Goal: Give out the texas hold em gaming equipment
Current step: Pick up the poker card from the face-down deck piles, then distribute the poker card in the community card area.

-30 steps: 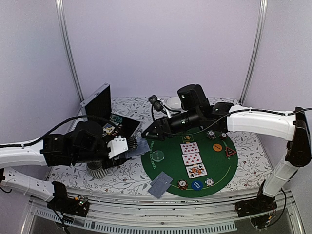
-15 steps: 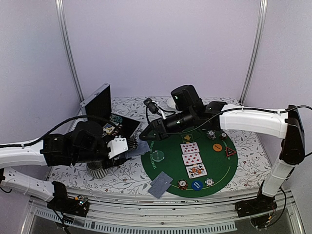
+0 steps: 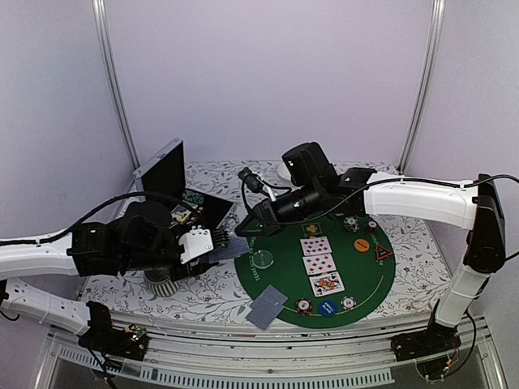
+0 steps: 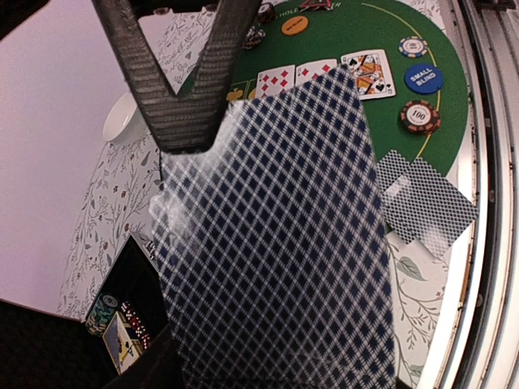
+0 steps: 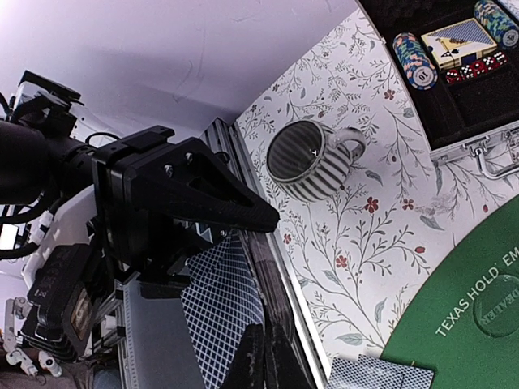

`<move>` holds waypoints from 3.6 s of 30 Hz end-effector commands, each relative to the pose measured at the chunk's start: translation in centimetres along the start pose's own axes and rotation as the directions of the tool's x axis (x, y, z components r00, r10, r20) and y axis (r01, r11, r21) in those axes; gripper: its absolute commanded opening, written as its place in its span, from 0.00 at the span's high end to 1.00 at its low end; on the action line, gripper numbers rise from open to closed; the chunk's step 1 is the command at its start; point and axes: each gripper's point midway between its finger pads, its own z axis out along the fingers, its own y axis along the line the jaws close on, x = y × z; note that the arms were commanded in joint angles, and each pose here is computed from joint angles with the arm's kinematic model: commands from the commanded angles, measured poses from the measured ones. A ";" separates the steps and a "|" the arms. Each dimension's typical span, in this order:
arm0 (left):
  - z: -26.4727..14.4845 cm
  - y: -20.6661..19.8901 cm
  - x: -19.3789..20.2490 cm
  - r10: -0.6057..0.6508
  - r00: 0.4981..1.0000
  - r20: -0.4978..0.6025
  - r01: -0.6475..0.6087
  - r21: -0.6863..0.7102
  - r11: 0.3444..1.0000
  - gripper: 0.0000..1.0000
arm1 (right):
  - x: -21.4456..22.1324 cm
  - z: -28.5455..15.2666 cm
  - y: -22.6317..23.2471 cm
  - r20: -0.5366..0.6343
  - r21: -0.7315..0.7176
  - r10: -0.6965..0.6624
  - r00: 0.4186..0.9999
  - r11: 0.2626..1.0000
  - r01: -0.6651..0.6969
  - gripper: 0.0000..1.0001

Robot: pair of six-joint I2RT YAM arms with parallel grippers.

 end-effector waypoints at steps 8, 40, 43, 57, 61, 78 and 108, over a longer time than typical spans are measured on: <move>-0.2 0.8 -1.1 -0.007 0.999 0.040 0.008 -0.022 1.000 0.47 | -1.2 -1.3 2.0 0.025 -0.019 -0.035 0.999 0.999 0.035 0.98; -0.3 0.6 -1.2 -0.010 0.999 0.040 0.011 -0.013 1.000 0.47 | -6.7 -17.7 -7.3 0.248 0.358 -0.188 0.950 0.929 0.090 0.98; -0.1 0.5 -1.1 -0.008 0.999 0.035 0.009 -0.012 1.000 0.47 | -6.0 -17.2 -10.9 0.163 0.401 -0.246 0.955 0.901 0.164 0.98; 0.3 0.3 -0.6 -0.004 1.000 0.013 0.004 -0.007 1.000 0.47 | -1.5 -11.8 -26.7 -0.014 0.301 -0.180 0.983 0.937 0.176 0.98; 0.4 0.3 -0.5 -0.004 1.000 0.010 0.004 -0.007 1.000 0.47 | -0.1 -12.2 -30.2 -0.005 0.293 -0.117 0.993 0.949 0.114 0.98; 0.7 0.3 -0.3 0.003 1.000 -0.006 -0.003 -0.009 1.000 0.47 | 2.9 -12.5 -32.4 -0.169 0.302 -0.163 0.972 0.930 0.209 0.98; 0.7 0.4 -0.2 0.006 1.000 -0.008 -0.006 -0.017 1.000 0.47 | 3.9 -12.2 -35.5 -0.189 0.394 -0.128 0.973 0.898 0.195 0.98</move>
